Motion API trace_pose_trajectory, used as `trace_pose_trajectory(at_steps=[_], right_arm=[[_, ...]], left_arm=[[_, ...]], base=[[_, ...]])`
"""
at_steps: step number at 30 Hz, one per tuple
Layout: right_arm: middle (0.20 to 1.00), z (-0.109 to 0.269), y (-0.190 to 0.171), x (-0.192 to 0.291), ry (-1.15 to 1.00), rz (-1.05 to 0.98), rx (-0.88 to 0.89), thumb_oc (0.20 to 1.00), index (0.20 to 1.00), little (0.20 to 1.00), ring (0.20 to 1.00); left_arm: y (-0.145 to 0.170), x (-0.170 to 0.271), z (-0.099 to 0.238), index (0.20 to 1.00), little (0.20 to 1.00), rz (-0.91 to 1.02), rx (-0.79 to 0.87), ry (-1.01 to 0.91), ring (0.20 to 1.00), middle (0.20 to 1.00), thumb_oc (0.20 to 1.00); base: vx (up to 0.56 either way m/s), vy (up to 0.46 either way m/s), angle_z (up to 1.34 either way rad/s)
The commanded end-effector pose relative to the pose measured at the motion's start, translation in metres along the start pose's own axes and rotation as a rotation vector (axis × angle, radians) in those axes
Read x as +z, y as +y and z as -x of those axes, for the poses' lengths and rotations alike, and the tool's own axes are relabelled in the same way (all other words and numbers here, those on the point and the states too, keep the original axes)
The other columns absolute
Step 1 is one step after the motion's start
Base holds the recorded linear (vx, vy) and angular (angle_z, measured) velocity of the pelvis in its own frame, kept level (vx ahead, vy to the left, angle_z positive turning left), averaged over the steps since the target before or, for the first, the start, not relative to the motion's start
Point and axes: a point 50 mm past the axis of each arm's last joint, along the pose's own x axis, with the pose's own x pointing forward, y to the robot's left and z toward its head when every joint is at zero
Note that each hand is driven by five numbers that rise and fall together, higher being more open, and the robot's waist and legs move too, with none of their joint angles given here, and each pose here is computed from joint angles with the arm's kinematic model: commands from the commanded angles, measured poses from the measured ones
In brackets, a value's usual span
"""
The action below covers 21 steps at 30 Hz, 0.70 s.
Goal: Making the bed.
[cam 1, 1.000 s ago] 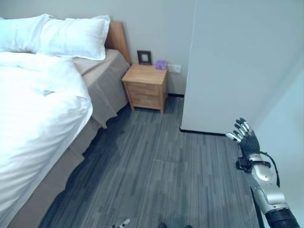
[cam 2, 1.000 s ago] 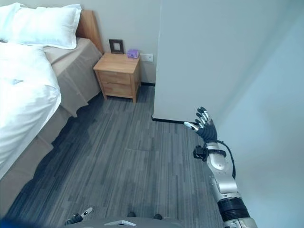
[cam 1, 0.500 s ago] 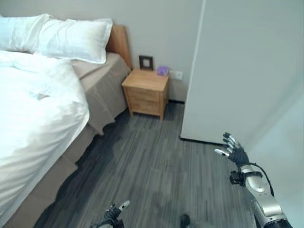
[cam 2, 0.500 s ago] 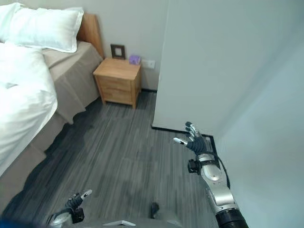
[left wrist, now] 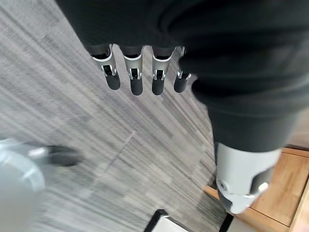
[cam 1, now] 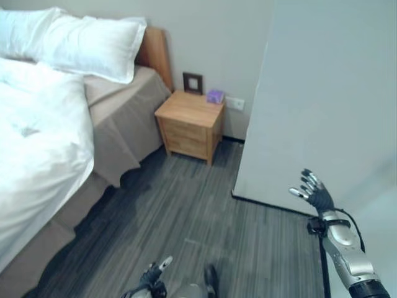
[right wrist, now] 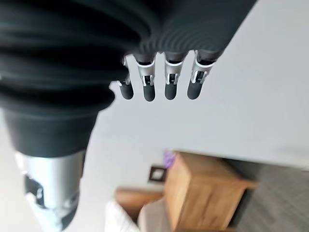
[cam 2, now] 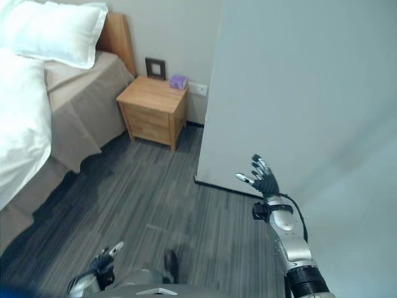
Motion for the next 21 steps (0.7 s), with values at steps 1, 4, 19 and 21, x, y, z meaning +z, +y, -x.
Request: trace_pose_trajectory(at_steps=[1,4,19,21], right_arm=[[1.0,-0.008,-0.016,0.035,-0.164,0.025,-0.039,1.0,1.0,1.0,1.0],[1.0,-0.006,-0.018,0.028,-0.131,0.032,-0.041,1.0,1.0,1.0,1.0],[1.0,0.008,-0.044,0.023,-0.094,0.102,-0.075,1.0,1.0,1.0,1.0],[1.0,0.018,-0.055,0.015,-0.066,0.08,-0.134,1.0,1.0,1.0,1.0]], left_arm=[[-0.009,0.028,-0.008,1.0,1.0,0.026,-0.001,-0.066,1.0,1.0,1.0],[-0.011,0.039,-0.01,1.0,1.0,0.021,-0.005,-0.101,1.0,1.0,1.0],[-0.006,0.023,-0.008,1.0,1.0,0.08,-0.016,-0.048,1.0,1.0,1.0],[-0.018,0.031,-0.01,1.0,1.0,0.086,-0.044,-0.064,1.0,1.0,1.0]], base=[[0.22,0.031,0.08],[0.34,0.013,1.17],[0.16,-0.205,0.95],[0.08,-0.183,0.7]])
